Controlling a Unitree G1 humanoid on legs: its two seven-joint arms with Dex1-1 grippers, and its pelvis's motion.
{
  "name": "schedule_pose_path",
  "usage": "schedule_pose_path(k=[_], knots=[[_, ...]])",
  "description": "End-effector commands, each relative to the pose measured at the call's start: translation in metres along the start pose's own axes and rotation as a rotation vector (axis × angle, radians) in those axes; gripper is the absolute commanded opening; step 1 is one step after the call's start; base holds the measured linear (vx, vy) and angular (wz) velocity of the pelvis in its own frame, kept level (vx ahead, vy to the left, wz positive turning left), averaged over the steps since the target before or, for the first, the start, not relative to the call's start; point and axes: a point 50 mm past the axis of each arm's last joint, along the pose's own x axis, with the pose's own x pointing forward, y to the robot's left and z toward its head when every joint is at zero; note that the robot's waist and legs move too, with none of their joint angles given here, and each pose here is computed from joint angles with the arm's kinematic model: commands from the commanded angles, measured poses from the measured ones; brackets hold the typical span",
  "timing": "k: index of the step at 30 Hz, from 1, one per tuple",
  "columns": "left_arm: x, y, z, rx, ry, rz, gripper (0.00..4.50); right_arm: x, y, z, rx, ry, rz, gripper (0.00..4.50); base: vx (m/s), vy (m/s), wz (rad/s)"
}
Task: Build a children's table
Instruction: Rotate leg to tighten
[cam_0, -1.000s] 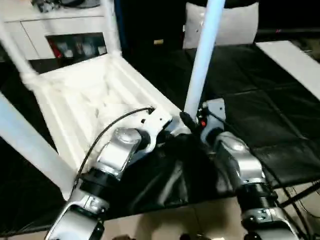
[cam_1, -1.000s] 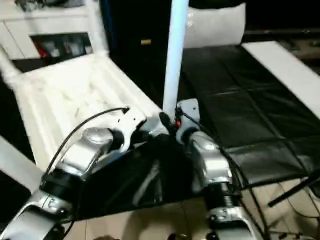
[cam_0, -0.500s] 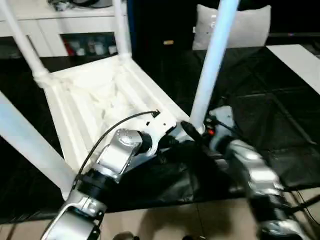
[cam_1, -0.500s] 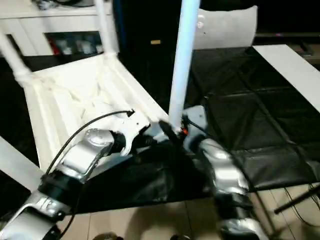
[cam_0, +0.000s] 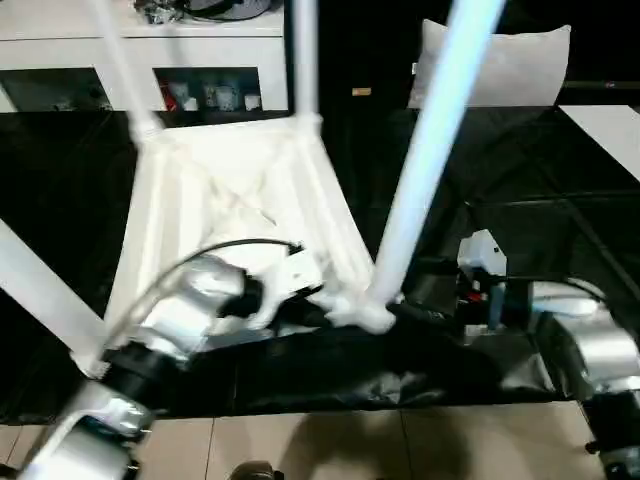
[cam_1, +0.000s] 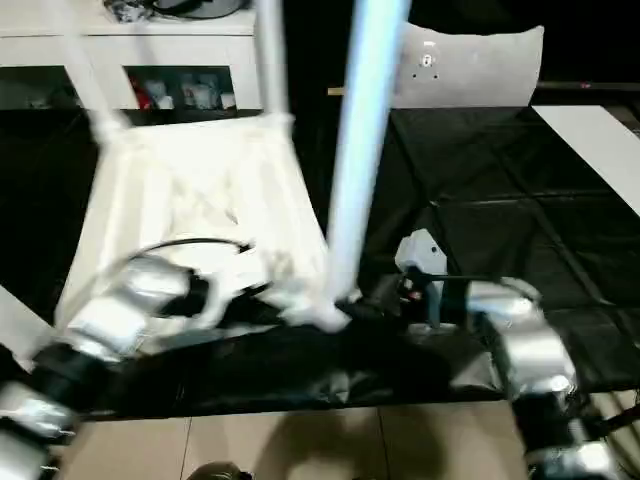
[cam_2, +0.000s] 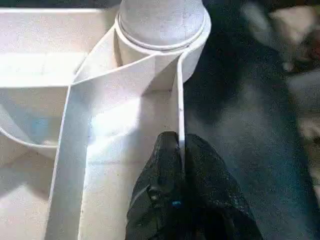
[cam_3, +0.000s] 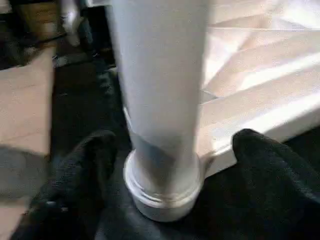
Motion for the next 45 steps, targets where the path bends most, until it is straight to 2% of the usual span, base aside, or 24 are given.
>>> schedule_pose_path(k=[1,5,6,9,11,13,16,21,27,30,34,37,39,40,42,44,45], knots=[[0.009,-0.007,0.016,0.108,-0.007,-0.135,0.0,0.002,0.001,0.004,0.01,0.011,0.092,3.48,0.0,0.0,0.0],[0.007,-0.008,0.015,0.131,0.007,-0.163,0.0,0.004,0.004,0.003,0.017,0.029,0.152,3.29,0.0,0.0,0.0],[0.006,-0.008,0.015,0.142,0.013,-0.178,0.0,0.006,0.004,0.002,0.013,0.034,0.177,3.04,0.0,0.0,0.0],[0.005,-0.007,0.015,0.153,0.021,-0.195,0.0,0.011,0.006,0.003,0.018,0.032,0.223,2.85,0.0,0.0,0.0],[0.004,-0.007,0.015,0.156,0.022,-0.198,0.0,0.012,0.007,0.003,0.025,0.033,0.243,2.51,0.0,0.0,0.0],[0.004,-0.006,0.015,0.158,0.022,-0.199,0.0,0.013,0.008,0.003,0.029,0.036,0.257,2.51,0.0,0.0,0.0],[0.004,-0.006,0.015,0.159,0.023,-0.2,0.0,0.013,0.009,0.002,0.039,0.037,0.274,2.1,0.0,0.0,0.0],[0.004,-0.004,0.015,0.134,-0.004,-0.177,0.0,0.016,0.013,0.002,0.071,0.012,0.296,1.94,0.0,0.0,0.0],[0.009,0.003,0.021,0.056,-0.048,-0.047,0.0,0.024,0.02,0.002,0.135,-0.024,0.243,1.91,0.0,0.0,0.0],[0.017,0.007,0.03,-0.015,-0.113,0.055,0.0,0.035,0.023,-0.002,0.161,-0.03,0.165,1.91,0.0,0.0,0.0],[0.029,0.014,0.041,-0.085,-0.151,0.168,0.0,0.051,0.021,-0.006,0.176,-0.026,0.032,1.91,0.0,0.0,0.0],[0.034,0.019,0.046,-0.118,-0.158,0.225,0.0,0.062,0.016,-0.008,0.181,-0.027,-0.073,1.9,0.0,0.0,0.0],[0.039,0.027,0.052,-0.16,-0.17,0.319,0.0,0.079,0.004,-0.008,0.197,-0.025,-0.265,1.89,0.0,0.0,0.0],[0.039,0.027,0.052,-0.162,-0.17,0.323,0.0,0.079,0.004,-0.008,0.198,-0.026,-0.273,1.89,0.0,0.0,0.0],[0.042,0.032,0.057,-0.184,-0.185,0.383,0.0,0.092,-0.003,-0.005,0.232,-0.045,-0.39,1.89,0.0,0.0,0.0],[0.046,0.033,0.065,-0.182,-0.21,0.414,0.0,0.113,-0.013,0.002,0.317,-0.089,-0.567,1.89,0.0,0.0,0.0],[0.047,0.032,0.067,-0.177,-0.213,0.413,0.0,0.117,-0.014,0.004,0.33,-0.104,-0.593,1.89,0.0,0.0,0.0]])
